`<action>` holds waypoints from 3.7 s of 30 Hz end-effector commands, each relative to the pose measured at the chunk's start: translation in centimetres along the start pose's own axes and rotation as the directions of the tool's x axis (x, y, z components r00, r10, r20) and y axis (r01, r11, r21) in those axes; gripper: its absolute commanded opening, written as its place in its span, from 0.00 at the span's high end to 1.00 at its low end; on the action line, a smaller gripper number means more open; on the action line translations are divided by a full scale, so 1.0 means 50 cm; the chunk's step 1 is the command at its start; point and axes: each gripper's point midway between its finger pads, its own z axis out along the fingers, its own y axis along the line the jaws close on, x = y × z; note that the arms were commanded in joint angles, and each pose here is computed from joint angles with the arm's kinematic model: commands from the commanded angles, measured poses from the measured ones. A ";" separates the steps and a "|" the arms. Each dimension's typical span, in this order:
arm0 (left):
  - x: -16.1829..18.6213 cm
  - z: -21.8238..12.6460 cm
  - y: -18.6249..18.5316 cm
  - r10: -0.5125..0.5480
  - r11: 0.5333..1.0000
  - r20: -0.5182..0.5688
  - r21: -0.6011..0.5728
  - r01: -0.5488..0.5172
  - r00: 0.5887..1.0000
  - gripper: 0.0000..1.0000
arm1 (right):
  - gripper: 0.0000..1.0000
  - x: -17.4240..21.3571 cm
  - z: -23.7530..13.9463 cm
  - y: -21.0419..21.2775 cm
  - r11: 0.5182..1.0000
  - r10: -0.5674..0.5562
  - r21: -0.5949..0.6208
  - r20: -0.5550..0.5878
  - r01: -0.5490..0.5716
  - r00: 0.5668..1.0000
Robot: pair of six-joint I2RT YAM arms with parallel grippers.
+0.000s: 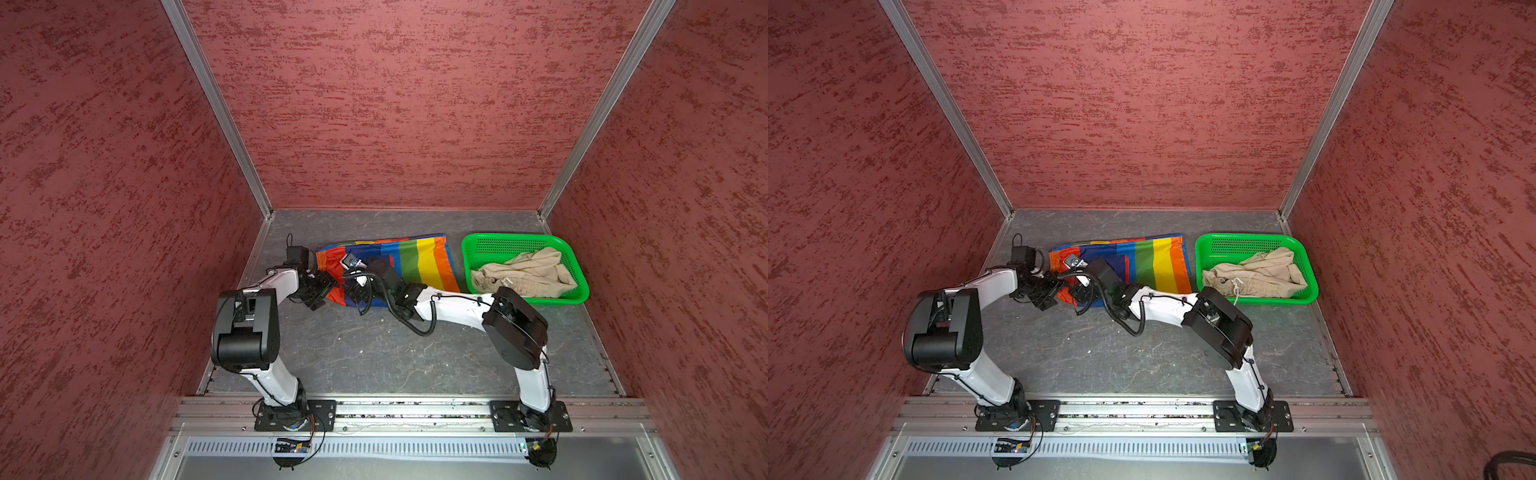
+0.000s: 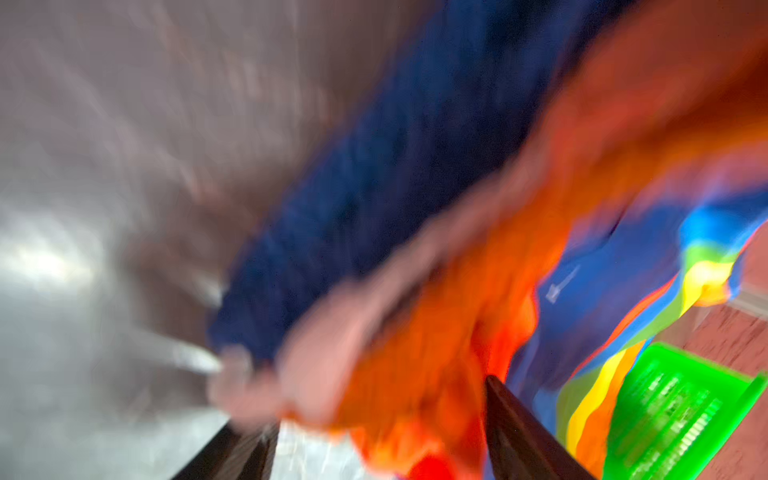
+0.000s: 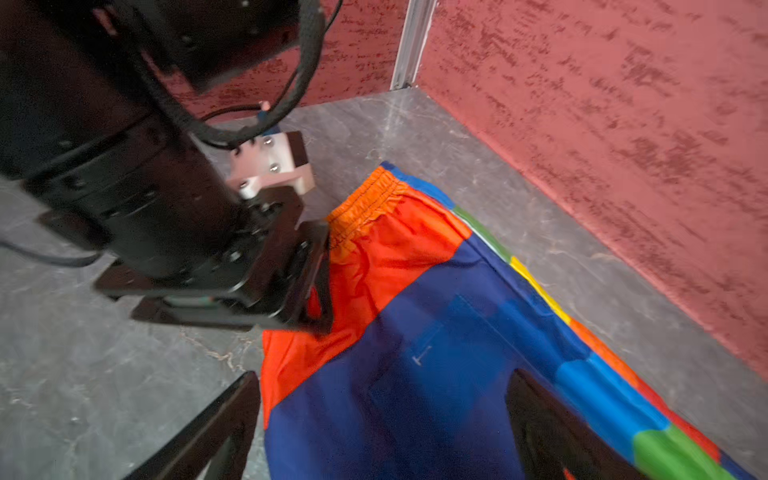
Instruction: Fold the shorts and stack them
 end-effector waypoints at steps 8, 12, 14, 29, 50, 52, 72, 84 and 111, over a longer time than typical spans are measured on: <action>0.092 -0.107 -0.010 0.126 0.988 0.004 -0.090 -0.125 0.992 0.20 | 0.01 0.018 0.004 -0.026 0.987 -0.111 0.118 -0.009 0.111 0.994; 0.033 -0.225 0.018 0.090 0.990 0.179 -0.119 -0.069 0.980 0.14 | 0.01 0.023 0.038 0.014 0.978 -0.186 0.092 -0.016 0.187 0.982; 0.006 -0.268 0.039 0.045 0.995 0.235 -0.098 -0.023 0.971 0.11 | 0.01 0.024 0.059 0.042 0.971 -0.229 0.064 -0.015 0.229 0.973; -0.029 -0.255 0.078 -0.098 0.995 0.194 0.046 0.090 0.976 0.06 | 0.02 0.153 0.217 0.167 0.950 -0.294 -0.160 -0.175 0.268 0.940; -0.031 -0.114 -0.041 -0.109 0.964 0.092 0.252 0.082 0.990 0.01 | 1.00 0.011 0.098 0.139 0.936 0.166 -0.313 -0.013 -0.162 0.986; -0.026 -0.103 -0.056 -0.099 0.962 0.089 0.263 0.073 0.991 0.00 | 1.00 0.002 0.087 0.139 0.922 0.200 -0.336 -0.007 -0.191 0.980; -0.004 0.011 -0.133 -0.057 0.958 -0.035 0.278 0.065 0.998 0.69 | 0.90 -0.050 0.006 0.112 0.742 0.506 -0.509 0.000 -0.436 0.862; -0.041 -0.067 -0.094 0.084 0.987 0.019 0.136 -0.086 0.996 0.86 | 0.60 0.038 -0.118 -0.142 0.711 0.666 -0.292 -0.013 -0.640 0.746; -0.041 -0.276 -0.204 0.390 0.913 0.222 0.031 -0.406 0.894 0.77 | 1.00 0.216 0.172 0.097 0.621 0.599 -0.170 -0.526 -0.765 0.604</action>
